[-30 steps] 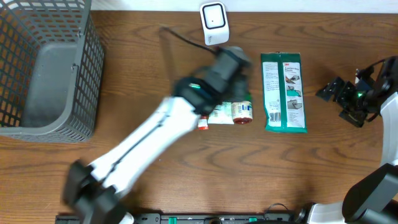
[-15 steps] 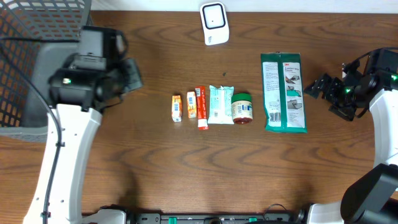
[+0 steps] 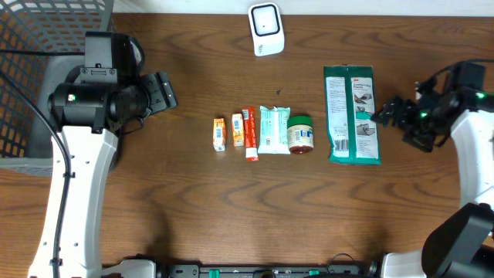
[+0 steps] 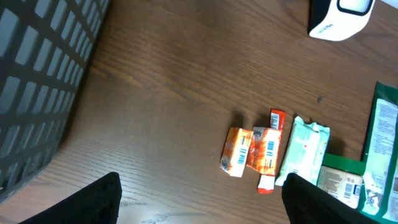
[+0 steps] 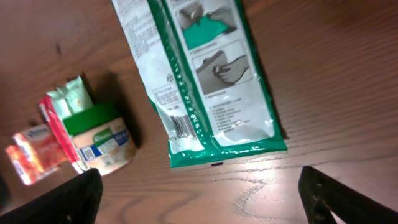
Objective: Scan the item barcode
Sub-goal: 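Move the right gripper left to the gloves pack's right edge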
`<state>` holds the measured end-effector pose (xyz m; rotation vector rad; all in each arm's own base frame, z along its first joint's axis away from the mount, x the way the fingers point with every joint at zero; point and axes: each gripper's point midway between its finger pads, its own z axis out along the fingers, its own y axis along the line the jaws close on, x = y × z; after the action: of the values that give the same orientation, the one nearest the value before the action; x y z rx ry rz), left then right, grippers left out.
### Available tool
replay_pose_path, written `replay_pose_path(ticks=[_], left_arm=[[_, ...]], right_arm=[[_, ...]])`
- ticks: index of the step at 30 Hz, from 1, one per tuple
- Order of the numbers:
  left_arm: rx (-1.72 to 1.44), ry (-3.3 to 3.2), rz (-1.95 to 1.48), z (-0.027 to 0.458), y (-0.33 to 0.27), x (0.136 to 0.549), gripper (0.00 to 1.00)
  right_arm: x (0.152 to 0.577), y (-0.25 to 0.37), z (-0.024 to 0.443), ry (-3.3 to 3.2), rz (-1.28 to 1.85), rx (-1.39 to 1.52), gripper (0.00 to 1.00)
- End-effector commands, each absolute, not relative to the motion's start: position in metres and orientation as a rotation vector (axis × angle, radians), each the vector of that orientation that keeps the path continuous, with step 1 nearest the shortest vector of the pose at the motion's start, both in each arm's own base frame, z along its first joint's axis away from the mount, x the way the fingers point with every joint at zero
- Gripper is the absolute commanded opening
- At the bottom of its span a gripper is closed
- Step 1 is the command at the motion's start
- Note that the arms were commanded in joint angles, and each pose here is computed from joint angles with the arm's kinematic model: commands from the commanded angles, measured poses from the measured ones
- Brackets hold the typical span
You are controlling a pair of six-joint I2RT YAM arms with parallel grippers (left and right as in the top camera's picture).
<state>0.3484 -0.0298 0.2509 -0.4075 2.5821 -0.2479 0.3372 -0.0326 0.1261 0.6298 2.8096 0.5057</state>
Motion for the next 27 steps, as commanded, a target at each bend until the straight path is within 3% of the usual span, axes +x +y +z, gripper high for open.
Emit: replay_pose_path(ticks=[1, 7, 8, 9, 11, 12, 14, 20, 27], left_arm=[[-0.398, 2.583, -0.252, 0.252, -0.031, 0.35, 0.84], [-0.398, 2.584, -0.252, 0.252, -0.031, 0.35, 0.84], [-0.398, 2.583, -0.252, 0.252, -0.031, 0.35, 0.84], [-0.398, 2.583, -0.252, 0.252, -0.031, 0.35, 0.84], [-0.398, 2.583, -0.252, 0.252, -0.031, 0.35, 0.84], [-0.398, 2.583, -0.252, 0.252, -0.031, 0.35, 0.84], [-0.398, 2.583, -0.252, 0.252, -0.031, 0.35, 0.84], [-0.398, 2.583, -0.252, 0.252, -0.031, 0.35, 0.84], [-0.398, 2.583, -0.252, 0.252, -0.031, 0.35, 0.84]], right_arm=[[0.329, -0.023, 0.104, 2.869, 0.413, 0.56, 0.99], [0.331, -0.004, 0.073, 2.866, 0.37, 0.446, 0.99], [0.33, -0.001, 0.072, 2.87, 0.382, 0.437, 0.93], [0.331, 0.003, 0.07, 2.865, 0.394, 0.423, 0.77], [0.333, 0.006, 0.068, 2.857, 0.396, 0.403, 0.32], [0.333, 0.008, 0.067, 2.854, 0.396, 0.394, 0.18], [0.334, 0.013, 0.063, 2.85, 0.397, 0.367, 0.03], [0.326, 0.026, 0.041, 2.855, 0.4, 0.311, 0.01], [0.308, 0.033, 0.01, 2.862, 0.404, 0.286, 0.13]])
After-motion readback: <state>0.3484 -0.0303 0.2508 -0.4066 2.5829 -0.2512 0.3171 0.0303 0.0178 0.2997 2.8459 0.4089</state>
